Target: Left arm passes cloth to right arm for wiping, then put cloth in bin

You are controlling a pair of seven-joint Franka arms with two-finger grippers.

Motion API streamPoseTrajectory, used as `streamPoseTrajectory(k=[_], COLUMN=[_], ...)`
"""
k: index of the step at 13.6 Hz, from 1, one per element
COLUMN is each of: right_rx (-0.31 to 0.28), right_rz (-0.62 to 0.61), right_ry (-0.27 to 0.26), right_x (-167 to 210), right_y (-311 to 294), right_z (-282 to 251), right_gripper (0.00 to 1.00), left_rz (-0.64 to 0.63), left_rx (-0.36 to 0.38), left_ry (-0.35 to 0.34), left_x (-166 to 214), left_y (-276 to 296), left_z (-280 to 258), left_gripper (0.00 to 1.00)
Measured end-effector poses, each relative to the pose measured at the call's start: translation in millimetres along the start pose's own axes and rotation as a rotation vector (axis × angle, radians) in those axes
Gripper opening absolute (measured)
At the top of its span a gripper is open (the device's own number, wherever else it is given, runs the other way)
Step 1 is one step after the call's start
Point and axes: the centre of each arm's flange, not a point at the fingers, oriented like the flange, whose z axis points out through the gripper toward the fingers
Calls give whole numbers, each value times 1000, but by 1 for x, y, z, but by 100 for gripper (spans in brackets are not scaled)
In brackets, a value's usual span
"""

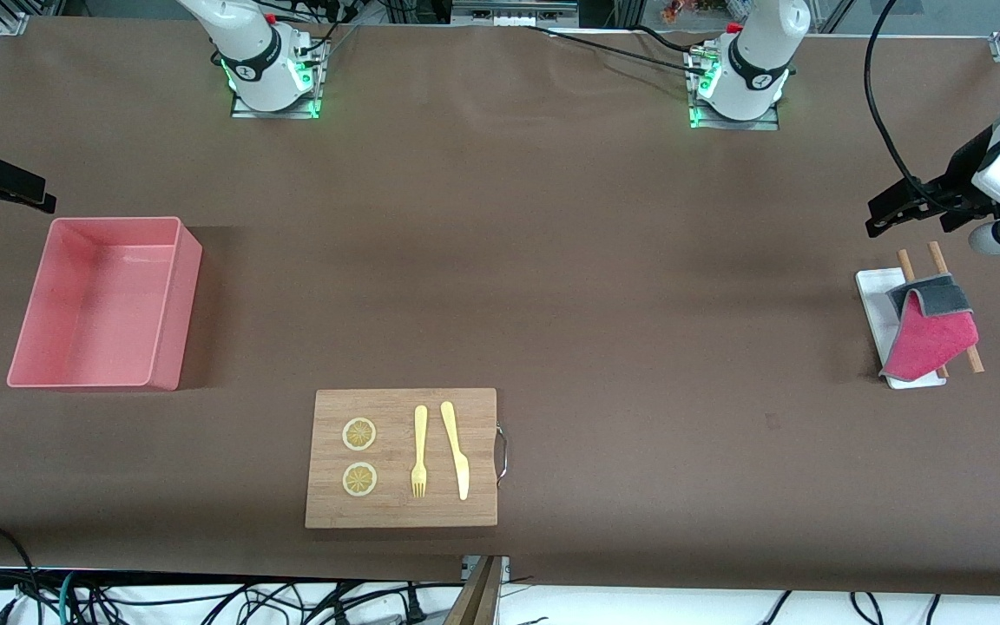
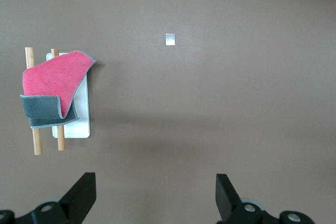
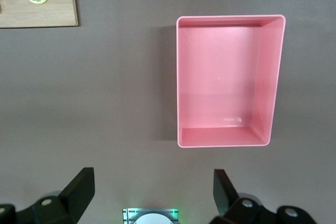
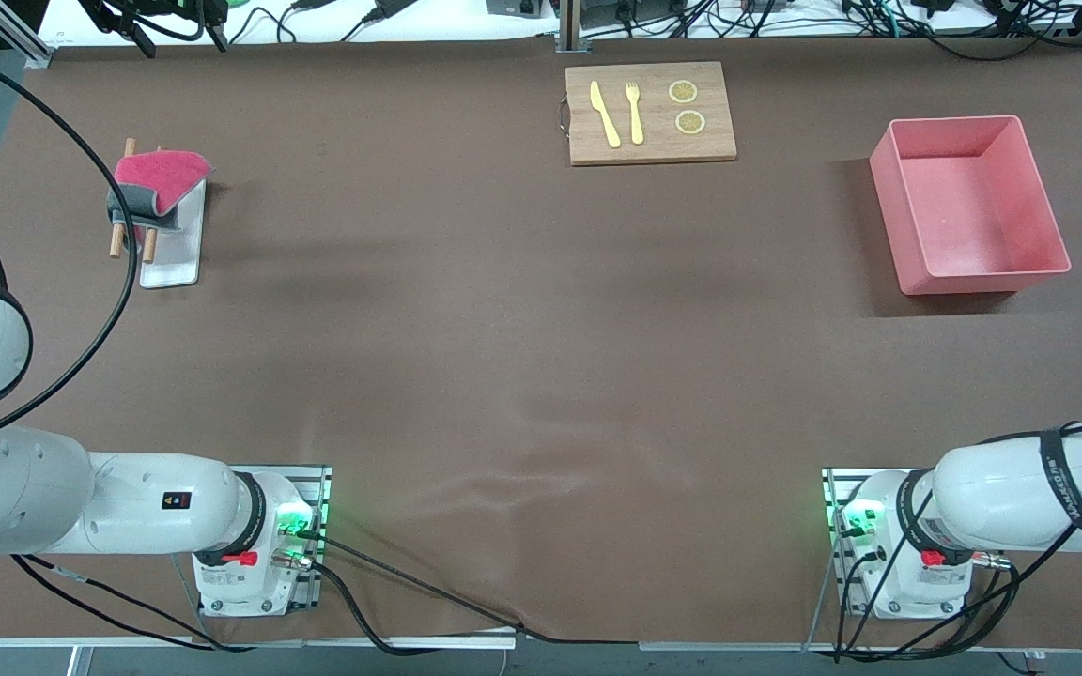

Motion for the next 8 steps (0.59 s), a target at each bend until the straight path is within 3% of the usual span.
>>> streamPoseTrajectory(k=[8], right_rx=[0], right_rz=[1], right_ry=[0], right_x=[0], right_y=[1], right_z=[0], right_gripper=[100], left_rz=[-32], left_rx=[6], left_ry=[-54], left_x=[-4], left_y=[-19], left_z=[3], left_gripper=[100])
